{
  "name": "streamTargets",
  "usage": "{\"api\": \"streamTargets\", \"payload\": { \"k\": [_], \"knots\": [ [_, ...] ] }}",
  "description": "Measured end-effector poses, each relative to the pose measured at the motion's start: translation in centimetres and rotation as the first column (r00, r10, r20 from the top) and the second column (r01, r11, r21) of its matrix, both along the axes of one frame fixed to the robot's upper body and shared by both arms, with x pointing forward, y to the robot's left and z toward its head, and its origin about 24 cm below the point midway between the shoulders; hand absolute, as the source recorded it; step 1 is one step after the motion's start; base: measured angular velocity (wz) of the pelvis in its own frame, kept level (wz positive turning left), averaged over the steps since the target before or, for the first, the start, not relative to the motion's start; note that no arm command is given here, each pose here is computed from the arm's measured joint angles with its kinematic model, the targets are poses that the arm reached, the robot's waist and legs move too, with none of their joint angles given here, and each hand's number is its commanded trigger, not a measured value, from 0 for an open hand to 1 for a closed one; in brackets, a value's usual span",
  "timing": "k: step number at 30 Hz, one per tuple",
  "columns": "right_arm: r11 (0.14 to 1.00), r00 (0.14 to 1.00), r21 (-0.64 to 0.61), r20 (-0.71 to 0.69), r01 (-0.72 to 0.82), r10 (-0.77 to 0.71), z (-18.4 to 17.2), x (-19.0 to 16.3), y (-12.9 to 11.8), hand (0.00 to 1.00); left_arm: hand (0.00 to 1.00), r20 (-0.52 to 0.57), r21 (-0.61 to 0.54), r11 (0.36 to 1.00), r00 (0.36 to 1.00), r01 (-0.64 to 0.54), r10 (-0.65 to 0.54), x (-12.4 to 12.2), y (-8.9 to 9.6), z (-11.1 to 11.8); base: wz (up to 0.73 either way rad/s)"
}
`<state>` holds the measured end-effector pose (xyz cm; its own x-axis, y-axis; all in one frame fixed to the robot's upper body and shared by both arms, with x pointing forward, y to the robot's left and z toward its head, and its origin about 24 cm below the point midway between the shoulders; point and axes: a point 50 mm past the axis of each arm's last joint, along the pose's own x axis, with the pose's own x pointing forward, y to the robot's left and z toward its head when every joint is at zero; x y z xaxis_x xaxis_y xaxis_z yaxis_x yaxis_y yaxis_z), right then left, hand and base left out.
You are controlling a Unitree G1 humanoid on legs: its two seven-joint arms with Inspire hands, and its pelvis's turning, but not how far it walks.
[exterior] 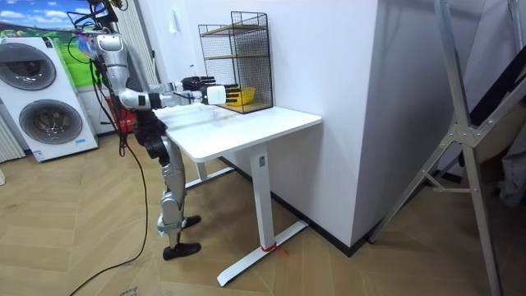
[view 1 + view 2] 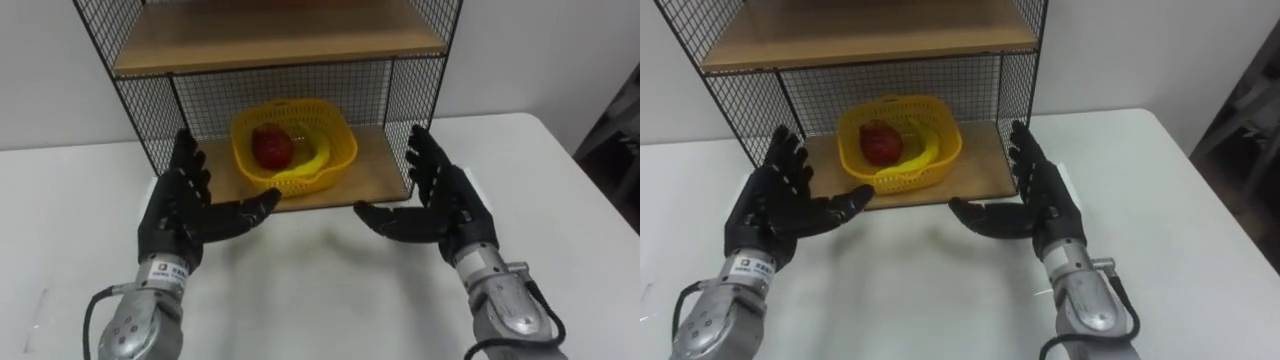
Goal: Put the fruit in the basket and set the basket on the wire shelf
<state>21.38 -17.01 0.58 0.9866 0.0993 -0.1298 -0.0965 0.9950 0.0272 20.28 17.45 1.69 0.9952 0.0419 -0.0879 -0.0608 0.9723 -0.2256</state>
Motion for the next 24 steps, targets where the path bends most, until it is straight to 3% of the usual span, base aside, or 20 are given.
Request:
{"api": "streamTargets", "payload": {
  "k": [5,13,24],
  "knots": [
    [1.000,1.000,-0.012,0.017,0.017,-0.016,0.1,-1.3,-0.4,0.00,0.00,-0.012,-0.001,1.000,1.000,-0.001,0.001,-1.5,0.0,-0.7,0.01],
    [0.997,0.997,-0.063,0.067,0.043,-0.039,0.7,-2.2,-1.2,0.00,0.00,0.031,-0.004,1.000,0.999,0.013,-0.013,-1.6,0.3,-0.3,0.00],
    [0.951,0.941,-0.107,0.210,0.291,-0.264,3.0,-3.3,-5.3,0.00,0.00,0.114,0.084,0.985,0.983,-0.154,0.144,-2.7,4.2,1.3,-0.02]
  ]
}}
